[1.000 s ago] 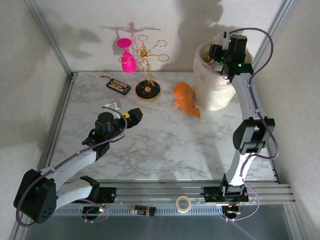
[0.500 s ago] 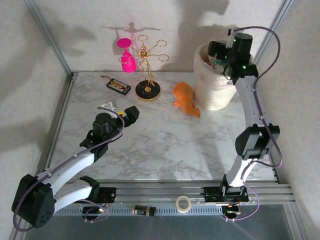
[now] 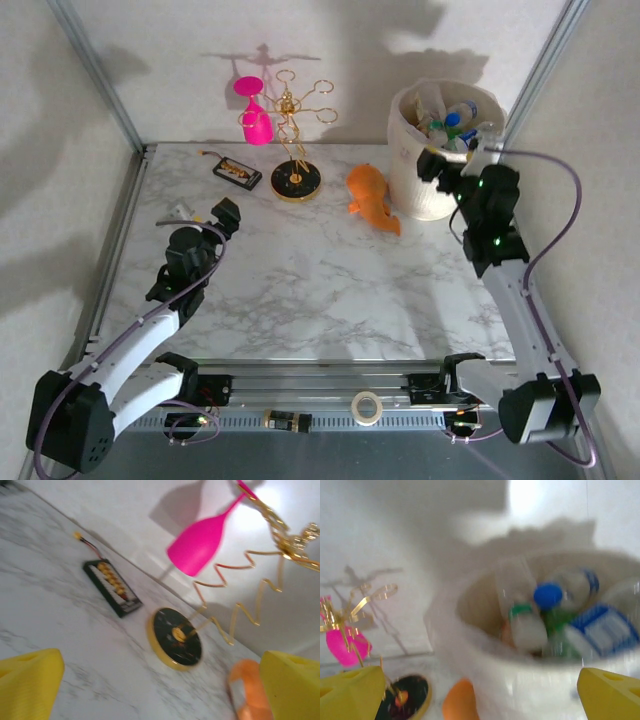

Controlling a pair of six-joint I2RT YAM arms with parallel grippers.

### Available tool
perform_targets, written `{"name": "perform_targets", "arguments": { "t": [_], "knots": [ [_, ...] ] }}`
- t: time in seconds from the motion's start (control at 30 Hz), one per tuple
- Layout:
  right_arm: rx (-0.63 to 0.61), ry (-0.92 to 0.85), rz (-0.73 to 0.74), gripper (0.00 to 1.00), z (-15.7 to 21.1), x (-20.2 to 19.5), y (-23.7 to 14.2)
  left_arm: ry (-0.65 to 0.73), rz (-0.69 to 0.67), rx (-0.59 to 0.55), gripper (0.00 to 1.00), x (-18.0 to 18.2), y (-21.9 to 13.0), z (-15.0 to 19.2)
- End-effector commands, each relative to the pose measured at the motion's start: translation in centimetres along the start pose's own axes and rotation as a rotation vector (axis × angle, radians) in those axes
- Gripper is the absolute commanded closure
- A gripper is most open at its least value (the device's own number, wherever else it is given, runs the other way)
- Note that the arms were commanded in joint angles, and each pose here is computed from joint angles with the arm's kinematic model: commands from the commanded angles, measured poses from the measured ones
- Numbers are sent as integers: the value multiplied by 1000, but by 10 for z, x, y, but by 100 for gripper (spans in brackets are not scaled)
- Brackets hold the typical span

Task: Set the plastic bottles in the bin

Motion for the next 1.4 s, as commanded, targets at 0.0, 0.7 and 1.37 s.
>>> {"name": "perform_targets", "arguments": {
  "t": [0.0, 0.7, 1.37],
  "knots": [
    [-24, 55, -26, 1, 24, 3, -11, 55, -100, -103, 0, 21, 7, -17],
    [20, -315, 308, 1, 200, -83, 20, 337, -411, -254, 0, 104, 24, -17],
    [2, -204, 216, 1, 223, -102, 6, 460, -167, -187, 0, 114, 32, 30]
  ]
}}
Point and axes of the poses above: each hand's point on the last joint's axis, 136 mm out from that joint toward the fingers, its own y axis out along the fingers, its own x axis along the line the jaws close on, z = x × y, the point moved 2 cm from there along -y, back along the fingers, and after that the axes turned 4 degrees about -y, right-handed, at the moved point
